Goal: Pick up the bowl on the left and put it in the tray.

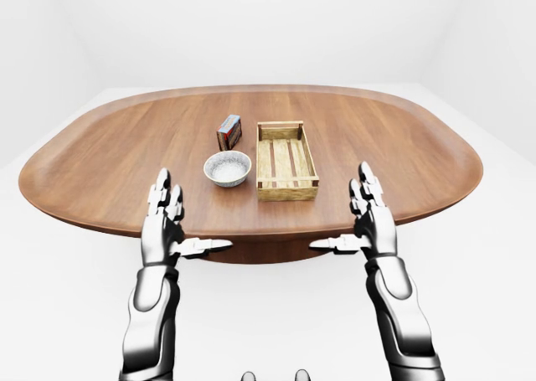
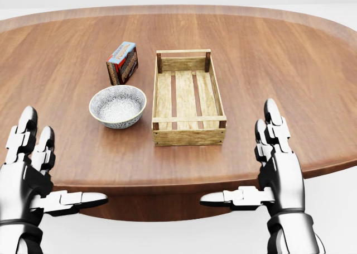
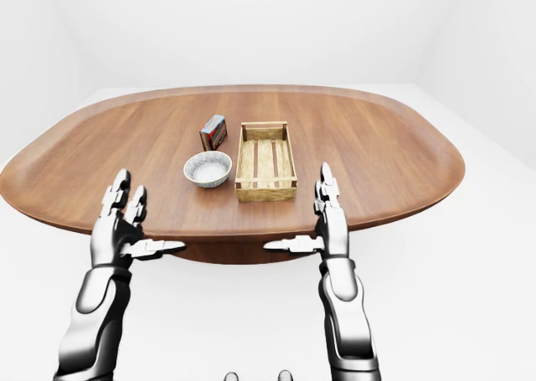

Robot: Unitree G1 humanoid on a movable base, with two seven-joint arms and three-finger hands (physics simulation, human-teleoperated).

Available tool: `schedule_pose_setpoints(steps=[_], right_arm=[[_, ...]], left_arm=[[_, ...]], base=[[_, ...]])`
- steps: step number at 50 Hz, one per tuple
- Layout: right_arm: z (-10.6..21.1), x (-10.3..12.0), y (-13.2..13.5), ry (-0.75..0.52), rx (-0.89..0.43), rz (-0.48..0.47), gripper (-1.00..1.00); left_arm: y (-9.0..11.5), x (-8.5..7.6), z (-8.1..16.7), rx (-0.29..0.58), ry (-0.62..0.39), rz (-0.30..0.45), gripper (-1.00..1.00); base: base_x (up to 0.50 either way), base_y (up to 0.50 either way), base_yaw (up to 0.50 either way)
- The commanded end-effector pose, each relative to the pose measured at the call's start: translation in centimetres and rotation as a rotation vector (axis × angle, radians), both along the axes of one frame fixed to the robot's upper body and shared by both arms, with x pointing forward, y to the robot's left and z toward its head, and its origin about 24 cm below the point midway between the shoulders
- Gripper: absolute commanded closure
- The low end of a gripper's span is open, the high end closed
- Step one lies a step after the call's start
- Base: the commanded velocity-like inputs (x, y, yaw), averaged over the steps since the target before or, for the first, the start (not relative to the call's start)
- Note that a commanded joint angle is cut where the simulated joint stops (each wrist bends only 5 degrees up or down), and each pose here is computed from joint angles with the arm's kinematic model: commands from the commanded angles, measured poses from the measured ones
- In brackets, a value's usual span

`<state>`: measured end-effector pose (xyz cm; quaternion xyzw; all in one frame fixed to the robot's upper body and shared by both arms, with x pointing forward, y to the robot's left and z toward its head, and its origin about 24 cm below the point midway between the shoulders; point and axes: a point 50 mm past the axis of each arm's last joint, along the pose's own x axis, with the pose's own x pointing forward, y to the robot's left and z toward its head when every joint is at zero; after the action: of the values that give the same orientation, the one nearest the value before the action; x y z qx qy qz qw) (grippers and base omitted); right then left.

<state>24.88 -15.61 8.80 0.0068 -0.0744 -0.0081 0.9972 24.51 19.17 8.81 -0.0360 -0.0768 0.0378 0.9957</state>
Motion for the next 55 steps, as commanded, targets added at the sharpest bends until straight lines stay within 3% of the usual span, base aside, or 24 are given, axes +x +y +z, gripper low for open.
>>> schedule_pose_setpoints(steps=[1, 32, 55], right_arm=[[3.1, -0.9, 0.8, -0.137, -0.024, 0.038, -1.0], [13.9, -7.1, 3.3, -0.694, -0.112, 0.093, -1.0], [14.3, -7.1, 3.5, -0.716, -0.201, 0.09, -1.0]], left_arm=[[2.0, -0.4, 2.6, -0.022, -0.114, 0.051, -1.0], [6.1, -0.5, 4.9, -0.08, -0.206, 0.17, -1.0], [6.9, -1.0, 5.6, -0.095, -0.242, 0.199, -1.0]], base=[[0.0, 0.0, 0.0], [0.0, 0.0, 0.0], [0.0, 0.05, 0.0]])
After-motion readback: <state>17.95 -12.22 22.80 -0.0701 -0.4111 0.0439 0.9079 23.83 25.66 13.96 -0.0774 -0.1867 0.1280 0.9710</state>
